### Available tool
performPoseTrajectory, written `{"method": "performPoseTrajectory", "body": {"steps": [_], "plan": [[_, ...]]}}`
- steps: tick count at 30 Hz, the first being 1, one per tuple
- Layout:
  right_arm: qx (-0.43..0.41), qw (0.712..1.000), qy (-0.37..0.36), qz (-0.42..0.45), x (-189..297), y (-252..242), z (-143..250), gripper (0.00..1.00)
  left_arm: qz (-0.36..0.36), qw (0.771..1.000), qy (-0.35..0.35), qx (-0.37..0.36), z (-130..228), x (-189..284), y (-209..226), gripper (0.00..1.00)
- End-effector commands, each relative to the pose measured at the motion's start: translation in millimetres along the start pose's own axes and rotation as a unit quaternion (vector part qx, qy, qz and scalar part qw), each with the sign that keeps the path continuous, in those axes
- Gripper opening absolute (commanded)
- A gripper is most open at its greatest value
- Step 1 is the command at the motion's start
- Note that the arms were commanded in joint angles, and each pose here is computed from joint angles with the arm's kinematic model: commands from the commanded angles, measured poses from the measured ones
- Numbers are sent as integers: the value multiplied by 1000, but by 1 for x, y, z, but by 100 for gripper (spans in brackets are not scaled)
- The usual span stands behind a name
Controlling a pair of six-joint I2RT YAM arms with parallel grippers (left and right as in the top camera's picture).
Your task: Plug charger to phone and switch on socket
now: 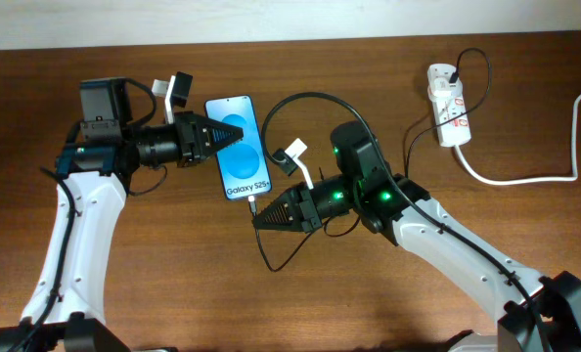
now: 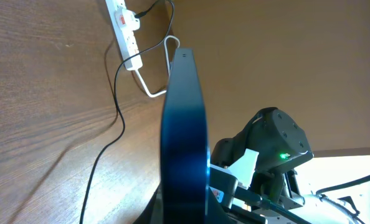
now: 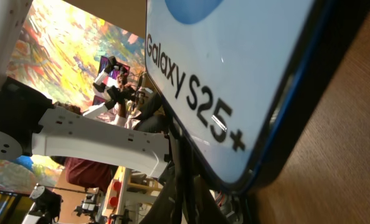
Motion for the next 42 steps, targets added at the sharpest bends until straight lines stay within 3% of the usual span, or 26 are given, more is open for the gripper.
{"method": "performPoseTrajectory", "body": {"steps": [1,42], "plan": [[0,1000,-5,9,0,-4,-3,4,22,999,6,-29,0,2,-18,0],[2,1000,0,9,-5,-2,0,4,22,999,5,-30,0,2,-18,0]]}}
Point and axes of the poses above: each gripper's point midway between its finger pads, its own x axis back along the fingers, its own y axis along the line the jaws close on, z = x × y, the point moved 3 cm from there along x, back along the fingers, and after that the axes turned 4 degrees about x, right-handed, at the moved point
